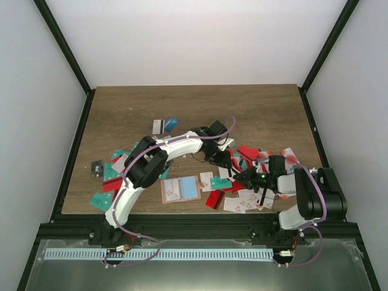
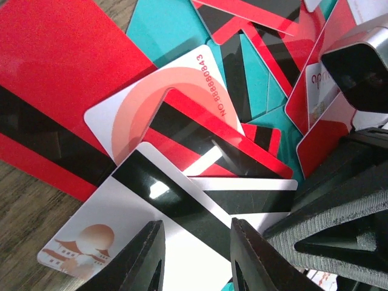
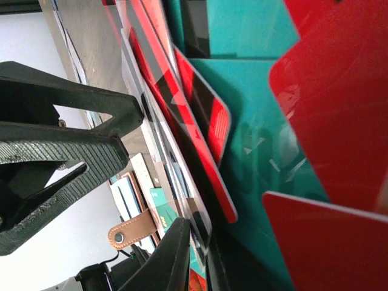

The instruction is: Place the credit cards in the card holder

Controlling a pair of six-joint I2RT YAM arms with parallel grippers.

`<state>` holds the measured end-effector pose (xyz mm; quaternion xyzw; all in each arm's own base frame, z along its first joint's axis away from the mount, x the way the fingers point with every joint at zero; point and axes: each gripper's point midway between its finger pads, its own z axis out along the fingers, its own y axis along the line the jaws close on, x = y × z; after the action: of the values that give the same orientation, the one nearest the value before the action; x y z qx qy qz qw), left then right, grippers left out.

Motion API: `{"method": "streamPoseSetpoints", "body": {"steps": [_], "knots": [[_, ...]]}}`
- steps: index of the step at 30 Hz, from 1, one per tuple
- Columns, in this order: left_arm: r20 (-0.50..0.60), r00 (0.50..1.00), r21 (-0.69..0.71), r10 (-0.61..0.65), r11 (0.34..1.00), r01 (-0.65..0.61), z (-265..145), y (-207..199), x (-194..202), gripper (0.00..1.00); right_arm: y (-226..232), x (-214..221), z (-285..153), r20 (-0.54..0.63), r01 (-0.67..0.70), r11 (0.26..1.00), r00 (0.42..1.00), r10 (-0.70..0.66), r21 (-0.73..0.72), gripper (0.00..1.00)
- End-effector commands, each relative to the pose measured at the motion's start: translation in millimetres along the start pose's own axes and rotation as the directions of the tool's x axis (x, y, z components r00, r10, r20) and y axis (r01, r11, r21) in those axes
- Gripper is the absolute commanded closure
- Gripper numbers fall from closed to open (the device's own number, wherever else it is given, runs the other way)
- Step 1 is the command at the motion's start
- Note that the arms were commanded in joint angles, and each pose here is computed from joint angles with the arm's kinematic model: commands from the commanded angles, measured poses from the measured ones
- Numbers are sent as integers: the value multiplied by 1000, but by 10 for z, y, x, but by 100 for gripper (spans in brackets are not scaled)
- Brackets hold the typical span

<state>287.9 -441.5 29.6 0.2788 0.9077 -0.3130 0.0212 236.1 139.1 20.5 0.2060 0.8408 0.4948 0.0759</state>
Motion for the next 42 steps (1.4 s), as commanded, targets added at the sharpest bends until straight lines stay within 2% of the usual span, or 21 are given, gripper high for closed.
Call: {"method": "streamPoseSetpoints", "body": {"steps": [1,2,4,8,17,22,29,42], "knots": [[-123,991,-16,-54,999,52,202,124,399,68,-105,-99,34,41,-17,999,999,15,37,94],[-126,991,-10,-51,999,50,206,112,407,68,-113,-105,39,41,-19,999,999,17,36,98],[-125,991,-3,-48,999,48,196,101,407,68,-121,-108,50,38,-26,999,999,25,34,99],[-103,993,-8,-55,999,54,120,74,359,68,-126,-77,27,29,-33,998,999,31,55,99],[15,995,-5,-99,995,99,-334,-12,80,66,30,-71,-242,55,-20,981,998,9,195,99],[54,992,11,-111,994,110,-512,-94,28,64,180,-27,-349,63,-15,982,998,4,191,99],[113,983,53,-143,989,138,-806,-249,-21,55,520,-1,-535,107,58,988,991,-74,142,99],[155,961,322,-229,931,170,-1137,-651,15,36,1013,139,-779,207,215,976,956,-207,-16,99]]}}
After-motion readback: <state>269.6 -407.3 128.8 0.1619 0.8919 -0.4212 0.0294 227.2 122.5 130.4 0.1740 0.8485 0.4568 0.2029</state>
